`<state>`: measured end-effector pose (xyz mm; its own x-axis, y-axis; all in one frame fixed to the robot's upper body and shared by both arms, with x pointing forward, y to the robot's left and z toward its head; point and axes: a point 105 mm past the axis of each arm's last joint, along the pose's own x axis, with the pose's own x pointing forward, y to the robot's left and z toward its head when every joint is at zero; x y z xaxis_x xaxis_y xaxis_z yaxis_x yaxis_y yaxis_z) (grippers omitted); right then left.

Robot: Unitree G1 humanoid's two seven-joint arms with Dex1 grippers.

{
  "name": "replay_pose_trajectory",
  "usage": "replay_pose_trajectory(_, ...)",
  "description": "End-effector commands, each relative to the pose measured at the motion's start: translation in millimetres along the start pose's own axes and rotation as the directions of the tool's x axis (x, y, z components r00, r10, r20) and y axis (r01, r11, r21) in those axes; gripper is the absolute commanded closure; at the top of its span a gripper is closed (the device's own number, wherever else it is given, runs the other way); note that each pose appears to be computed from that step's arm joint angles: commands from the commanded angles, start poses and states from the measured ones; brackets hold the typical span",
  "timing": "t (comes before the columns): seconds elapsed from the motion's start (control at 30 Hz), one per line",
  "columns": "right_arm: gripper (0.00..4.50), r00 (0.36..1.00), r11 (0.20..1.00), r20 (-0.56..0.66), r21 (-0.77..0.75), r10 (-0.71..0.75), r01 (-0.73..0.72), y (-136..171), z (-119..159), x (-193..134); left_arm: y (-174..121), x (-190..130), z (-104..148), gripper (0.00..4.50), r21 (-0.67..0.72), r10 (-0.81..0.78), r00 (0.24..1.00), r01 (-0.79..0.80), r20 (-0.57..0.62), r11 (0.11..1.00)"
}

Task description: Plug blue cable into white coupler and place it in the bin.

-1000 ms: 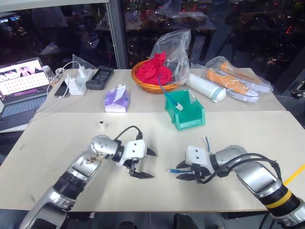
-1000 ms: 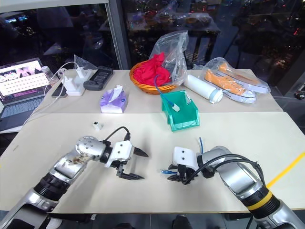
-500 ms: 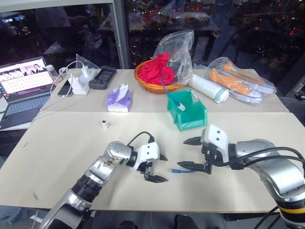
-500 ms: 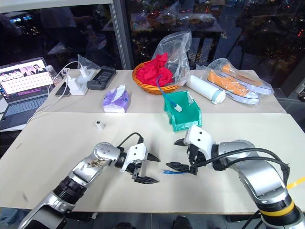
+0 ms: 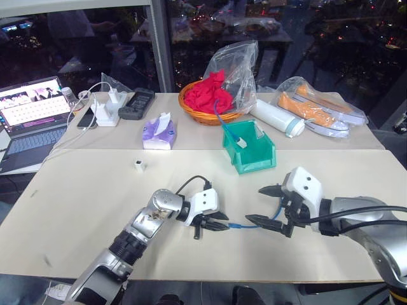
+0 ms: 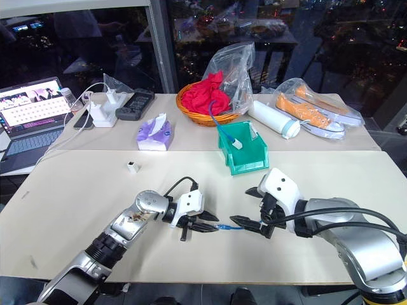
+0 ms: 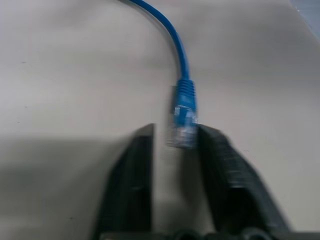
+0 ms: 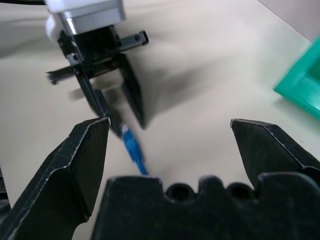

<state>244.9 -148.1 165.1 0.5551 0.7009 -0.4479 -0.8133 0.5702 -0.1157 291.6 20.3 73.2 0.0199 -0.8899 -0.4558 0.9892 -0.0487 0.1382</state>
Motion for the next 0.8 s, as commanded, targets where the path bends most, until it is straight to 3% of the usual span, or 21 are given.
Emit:
replay_pose_trajectory(0.03, 0.00, 0.998, 0.980, 0.050, 0.194, 0.036, -0.045, 16, 1, -14, -7, 8, -1, 4.48, -0.025, -0.030, 0.999, 0.031, 0.021, 0.999)
replay_pose_trajectory(0.2, 0.00, 0.968, 0.885, 0.251, 0.455, -0.019, -0.101, 29, -1, -16, 6, 7, 43, 4.48, -0.097, 0.034, 0.969, -0.010, 0.246, 0.995)
replay_pose_trajectory(0.3, 0.00, 0.937, 0.801, 0.347, 0.572, -0.038, -0.179, 48, 2, -16, 9, 7, 57, 4.48, -0.108, 0.045, 0.954, -0.013, 0.296, 0.994)
replay_pose_trajectory(0.47, 0.00, 0.923, 0.612, 0.314, 0.782, -0.221, -0.120, 47, 3, -13, 2, 6, 68, 4.48, -0.092, 0.010, 0.947, 0.020, 0.321, 0.996)
replay_pose_trajectory(0.6, 0.00, 0.874, 0.446, 0.281, 0.891, -0.396, -0.085, 31, 8, -10, -1, 5, 70, 4.48, -0.091, 0.010, 0.947, 0.021, 0.322, 0.996)
replay_pose_trajectory(0.7, 0.00, 0.867, 0.330, 0.248, 0.938, -0.432, -0.104, 33, 7, 1, 0, 6, 70, 4.48, -0.086, 0.019, 0.949, 0.009, 0.316, 0.996)
replay_pose_trajectory(0.8, 0.00, 0.860, 0.275, 0.238, 0.954, -0.450, -0.120, 37, 8, 10, -2, 8, 70, 4.48, -0.088, 0.022, 0.949, 0.007, 0.316, 0.996)
